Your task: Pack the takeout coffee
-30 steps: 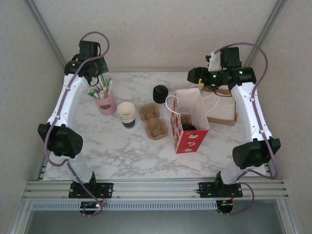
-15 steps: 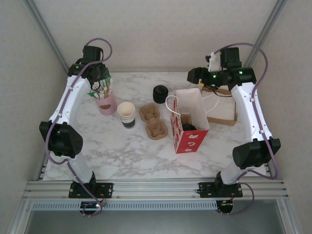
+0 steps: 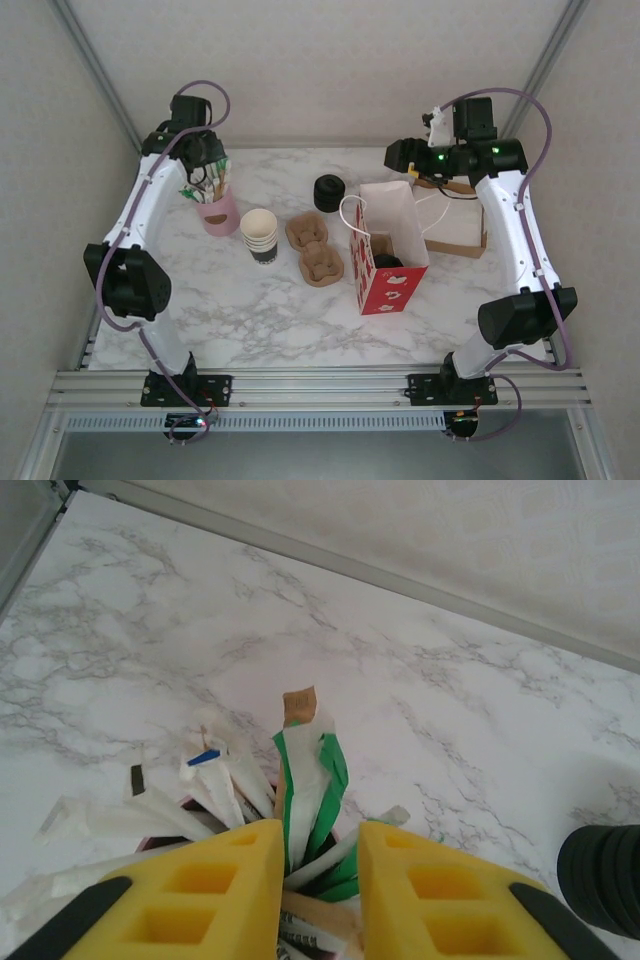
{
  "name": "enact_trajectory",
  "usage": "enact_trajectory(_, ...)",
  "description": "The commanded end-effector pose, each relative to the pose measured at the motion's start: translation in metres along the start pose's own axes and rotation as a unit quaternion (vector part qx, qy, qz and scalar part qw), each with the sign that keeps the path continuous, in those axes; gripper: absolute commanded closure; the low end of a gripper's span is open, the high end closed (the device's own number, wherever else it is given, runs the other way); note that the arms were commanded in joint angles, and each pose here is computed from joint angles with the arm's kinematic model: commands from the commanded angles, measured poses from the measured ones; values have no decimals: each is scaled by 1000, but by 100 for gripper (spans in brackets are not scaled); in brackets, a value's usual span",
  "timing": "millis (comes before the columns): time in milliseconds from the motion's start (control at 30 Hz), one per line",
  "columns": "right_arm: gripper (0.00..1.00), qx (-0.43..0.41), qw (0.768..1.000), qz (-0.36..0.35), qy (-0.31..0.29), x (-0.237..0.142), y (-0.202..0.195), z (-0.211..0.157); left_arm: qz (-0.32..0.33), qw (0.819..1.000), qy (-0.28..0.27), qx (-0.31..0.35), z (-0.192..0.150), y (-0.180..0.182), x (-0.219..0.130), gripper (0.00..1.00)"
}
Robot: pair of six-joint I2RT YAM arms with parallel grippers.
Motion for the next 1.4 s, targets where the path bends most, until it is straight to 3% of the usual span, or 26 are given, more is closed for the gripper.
enact_trajectory(0,24,-4,1000,6,2,-6,3,-6,-2,1000,-4,-5,10,0,10,75)
enact_trajectory(233,24,-4,1000,3,3,-5,2,-6,-7,1000,15,6,7,-5,10,77)
enact_trajectory(467,24,-3,1000,3,8,-1,0,-4,-29,999,14,14,-2,-10,-11,68)
enact_trajectory(1067,24,-6,1000,0,8,-2,-1,-7,-39,999,36,9,-3,-16,22,72)
enact_trajectory(1367,24,-6,1000,-1,9,-2,-2,-8,-36,999,38,9,-2,-16,26,86)
Point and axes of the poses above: each hand's point on the last joint's axis, 136 mm out from that joint toward the fingers, its own x axis out along the fingers, its own y axis along the line the jaws close on, z = x × y, the point moved 8 cm from there along -x, back along the fingers, and after that the axes turned 15 degrees about x, right-handed, at the moved point
